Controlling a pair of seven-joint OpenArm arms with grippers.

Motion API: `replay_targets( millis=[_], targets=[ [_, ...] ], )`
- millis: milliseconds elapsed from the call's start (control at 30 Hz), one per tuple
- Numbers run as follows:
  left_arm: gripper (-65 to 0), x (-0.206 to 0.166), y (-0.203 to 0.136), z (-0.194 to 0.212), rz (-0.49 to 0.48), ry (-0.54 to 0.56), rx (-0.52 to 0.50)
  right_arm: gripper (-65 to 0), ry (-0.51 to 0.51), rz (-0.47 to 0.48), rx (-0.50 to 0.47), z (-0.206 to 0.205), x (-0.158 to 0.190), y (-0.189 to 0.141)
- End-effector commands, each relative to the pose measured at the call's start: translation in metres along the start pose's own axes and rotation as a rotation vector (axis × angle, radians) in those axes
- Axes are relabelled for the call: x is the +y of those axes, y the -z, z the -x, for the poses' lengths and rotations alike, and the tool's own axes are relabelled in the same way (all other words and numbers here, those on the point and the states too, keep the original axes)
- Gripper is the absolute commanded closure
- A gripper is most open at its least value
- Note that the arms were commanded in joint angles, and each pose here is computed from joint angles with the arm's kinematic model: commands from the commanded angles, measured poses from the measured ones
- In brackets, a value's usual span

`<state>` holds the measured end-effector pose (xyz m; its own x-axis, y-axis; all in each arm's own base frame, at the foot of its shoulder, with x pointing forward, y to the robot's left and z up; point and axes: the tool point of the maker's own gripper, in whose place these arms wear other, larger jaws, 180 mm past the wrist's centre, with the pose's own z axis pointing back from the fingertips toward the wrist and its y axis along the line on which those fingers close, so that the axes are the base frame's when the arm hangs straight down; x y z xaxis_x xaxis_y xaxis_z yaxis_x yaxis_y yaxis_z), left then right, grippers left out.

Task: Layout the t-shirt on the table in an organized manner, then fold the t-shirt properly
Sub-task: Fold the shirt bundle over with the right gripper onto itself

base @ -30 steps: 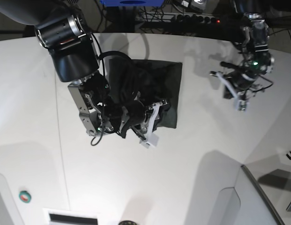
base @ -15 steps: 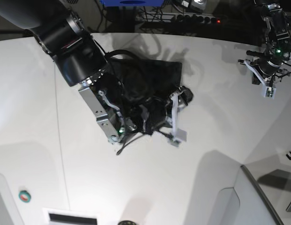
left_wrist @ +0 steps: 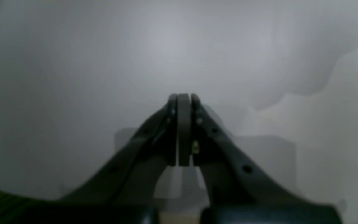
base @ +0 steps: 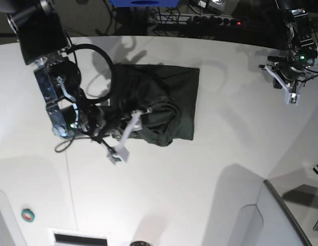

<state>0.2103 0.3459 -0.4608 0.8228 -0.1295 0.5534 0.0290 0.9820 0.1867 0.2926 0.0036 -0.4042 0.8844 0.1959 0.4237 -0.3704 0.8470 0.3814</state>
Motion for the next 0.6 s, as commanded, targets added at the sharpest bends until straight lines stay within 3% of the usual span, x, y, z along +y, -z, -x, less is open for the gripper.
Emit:
replay_targets(
  millis=[0, 267, 567],
  targets=[
    [0.0, 0.008, -0.004, -0.009, -0.013, 0.006, -0.029, -32.1, 0.0, -0.044, -0.05, -0.016, 0.016, -0.003],
    [0.0, 0.007, -0.002, -0.008, -0.011, 0.003, -0.025, -31.8, 0.027, -0.027, 0.01, 0.002, 0.006, 0.009],
    [0.0, 0.007, -0.002, -0.008, -0.011, 0.003, -0.025, -31.5, 0.054, -0.027, 0.007, 0.005, 0.004, 0.019]
  ],
)
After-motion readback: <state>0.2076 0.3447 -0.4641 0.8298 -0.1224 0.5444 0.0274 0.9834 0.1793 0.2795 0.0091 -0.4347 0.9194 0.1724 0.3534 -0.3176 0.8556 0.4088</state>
